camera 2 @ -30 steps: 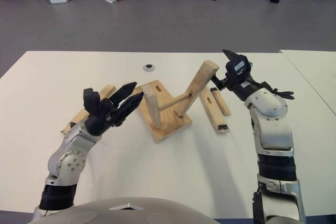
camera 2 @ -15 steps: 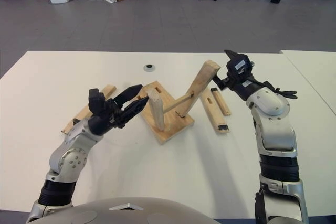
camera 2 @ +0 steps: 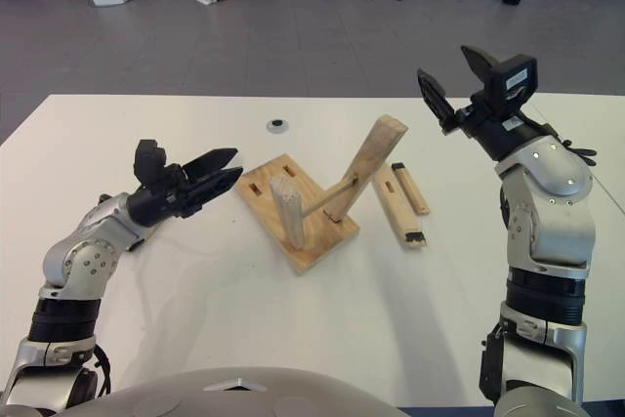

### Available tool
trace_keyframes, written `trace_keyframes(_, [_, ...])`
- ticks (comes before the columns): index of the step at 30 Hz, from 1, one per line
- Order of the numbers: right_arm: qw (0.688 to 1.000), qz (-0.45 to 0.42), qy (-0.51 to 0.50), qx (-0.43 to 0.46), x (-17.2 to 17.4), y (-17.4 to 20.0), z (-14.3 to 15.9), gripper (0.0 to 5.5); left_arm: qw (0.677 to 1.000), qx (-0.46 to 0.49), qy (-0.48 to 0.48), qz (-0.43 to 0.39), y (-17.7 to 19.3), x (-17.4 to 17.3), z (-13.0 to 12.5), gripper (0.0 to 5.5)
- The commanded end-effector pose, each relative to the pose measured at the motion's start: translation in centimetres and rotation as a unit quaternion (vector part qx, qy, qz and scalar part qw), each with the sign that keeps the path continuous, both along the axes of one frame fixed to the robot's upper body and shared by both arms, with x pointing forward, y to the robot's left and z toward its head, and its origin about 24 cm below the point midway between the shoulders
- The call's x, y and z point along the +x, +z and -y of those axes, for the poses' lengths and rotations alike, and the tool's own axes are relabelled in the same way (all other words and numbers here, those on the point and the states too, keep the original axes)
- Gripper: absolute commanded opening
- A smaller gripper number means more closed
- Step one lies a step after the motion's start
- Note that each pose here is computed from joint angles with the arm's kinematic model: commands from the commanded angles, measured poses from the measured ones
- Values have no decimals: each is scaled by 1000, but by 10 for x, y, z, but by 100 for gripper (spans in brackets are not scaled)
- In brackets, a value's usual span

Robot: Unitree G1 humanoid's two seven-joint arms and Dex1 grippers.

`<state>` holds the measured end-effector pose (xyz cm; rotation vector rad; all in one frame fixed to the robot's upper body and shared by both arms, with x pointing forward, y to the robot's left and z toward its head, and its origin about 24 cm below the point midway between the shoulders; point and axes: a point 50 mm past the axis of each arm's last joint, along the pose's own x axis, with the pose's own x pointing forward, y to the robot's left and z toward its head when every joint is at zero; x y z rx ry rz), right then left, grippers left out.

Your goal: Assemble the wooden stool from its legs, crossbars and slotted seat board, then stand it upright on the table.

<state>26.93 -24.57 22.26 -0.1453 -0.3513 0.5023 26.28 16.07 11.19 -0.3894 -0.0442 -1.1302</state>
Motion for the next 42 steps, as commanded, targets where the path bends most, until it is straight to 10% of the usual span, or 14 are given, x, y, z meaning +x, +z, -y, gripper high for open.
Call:
trace_keyframes(1, [996,-27,87,4,-15,4,-15,347,974,148,161,56,-6,51,-9,331])
trace_keyframes(6, [976,-130,152,-84,-20,-31,-27,347,942,263,153,140,-13,80,0,331])
trace_keyframes(10, [971,-110,10,-214,12,-40,-10,347,937,289,111,163,-19,92,17,331])
trace_keyframes(16, [998,-14,20,-62,20,-8,-25,347,935,309,80,158,-33,98,43,331])
trace_keyframes(23, [998,-59,-20,34,-9,-20,31,347,874,447,86,173,-39,113,71,331])
trace_keyframes(31, [911,-341,151,-176,-81,-135,-21,347,808,557,18,191,-76,95,50,331])
trace_keyframes(35, [893,-398,166,-128,-106,-173,-38,347,722,640,-100,242,-109,68,26,331])
trace_keyframes(42, [908,-381,43,-168,-92,-194,-16,347,698,628,-197,282,-125,35,-3,331])
